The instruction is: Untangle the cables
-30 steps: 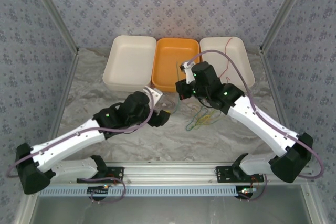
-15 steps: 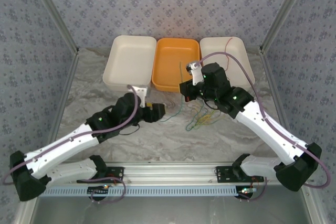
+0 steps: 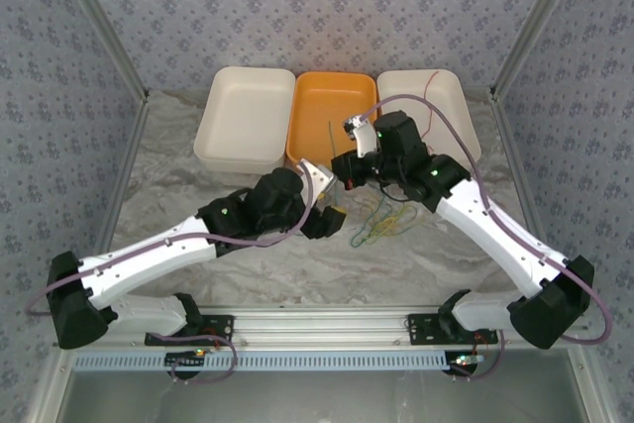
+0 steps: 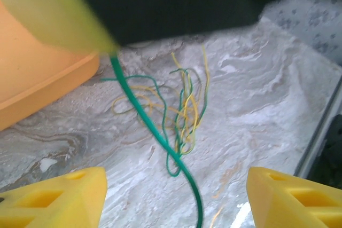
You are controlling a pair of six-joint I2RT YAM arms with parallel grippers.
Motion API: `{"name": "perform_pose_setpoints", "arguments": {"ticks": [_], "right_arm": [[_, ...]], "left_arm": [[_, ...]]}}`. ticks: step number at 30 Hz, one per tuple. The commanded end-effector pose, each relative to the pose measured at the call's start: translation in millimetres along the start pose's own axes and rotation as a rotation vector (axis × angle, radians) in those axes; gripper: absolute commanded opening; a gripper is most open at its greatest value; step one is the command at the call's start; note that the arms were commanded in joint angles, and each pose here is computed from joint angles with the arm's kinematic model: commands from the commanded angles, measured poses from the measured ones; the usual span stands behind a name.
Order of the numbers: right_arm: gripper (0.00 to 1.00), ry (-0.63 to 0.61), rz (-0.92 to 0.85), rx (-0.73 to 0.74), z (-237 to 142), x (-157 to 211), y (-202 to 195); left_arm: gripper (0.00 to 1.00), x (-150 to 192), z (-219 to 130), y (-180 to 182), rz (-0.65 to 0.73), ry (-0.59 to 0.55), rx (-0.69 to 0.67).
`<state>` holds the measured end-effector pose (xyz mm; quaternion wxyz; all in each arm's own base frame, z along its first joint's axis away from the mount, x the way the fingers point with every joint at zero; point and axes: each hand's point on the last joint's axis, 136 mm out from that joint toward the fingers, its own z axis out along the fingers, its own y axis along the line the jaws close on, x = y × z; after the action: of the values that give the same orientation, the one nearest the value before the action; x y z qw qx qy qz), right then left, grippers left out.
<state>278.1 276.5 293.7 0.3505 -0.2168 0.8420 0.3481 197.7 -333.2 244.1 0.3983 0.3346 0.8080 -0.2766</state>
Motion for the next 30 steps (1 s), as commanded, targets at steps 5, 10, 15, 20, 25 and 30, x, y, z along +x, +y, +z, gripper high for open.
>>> {"name": "perform_pose_setpoints", "arguments": {"ticks": [5, 10, 15, 20, 25, 30], "right_arm": [[0.0, -0.03, 0.058, -0.058, -7.6, -16.2, 5.8], [0.0, -0.035, 0.072, -0.065, -6.7, -17.3, 3.9], [0.58, -0.093, 0.086, 0.022, -16.2, -19.9, -12.7], [0.8, -0.226, 0.091, 0.167, -53.2, -16.0, -32.5], [0.79, -0.252, 0.116, 0.183, -65.0, 4.6, -34.8], [0.79, -0.278, 0.103, 0.182, -66.8, 25.4, -28.0]], "left_arm": [[0.46, 9.1, 10.3, 0.9, 0.062, -0.03, -0.048], [0.0, 1.4, 2.3, 7.7, 0.031, -0.073, -0.086], [0.0, -11.2, -15.0, 33.9, -0.099, -0.136, -0.112], [0.0, -22.0, -33.9, 109.8, -0.261, -0.153, -0.219], [0.0, -43.4, -47.9, 203.1, -0.364, -0.175, -0.419], [0.0, -66.3, -36.6, 286.7, -0.456, -0.214, -0.513]]}}
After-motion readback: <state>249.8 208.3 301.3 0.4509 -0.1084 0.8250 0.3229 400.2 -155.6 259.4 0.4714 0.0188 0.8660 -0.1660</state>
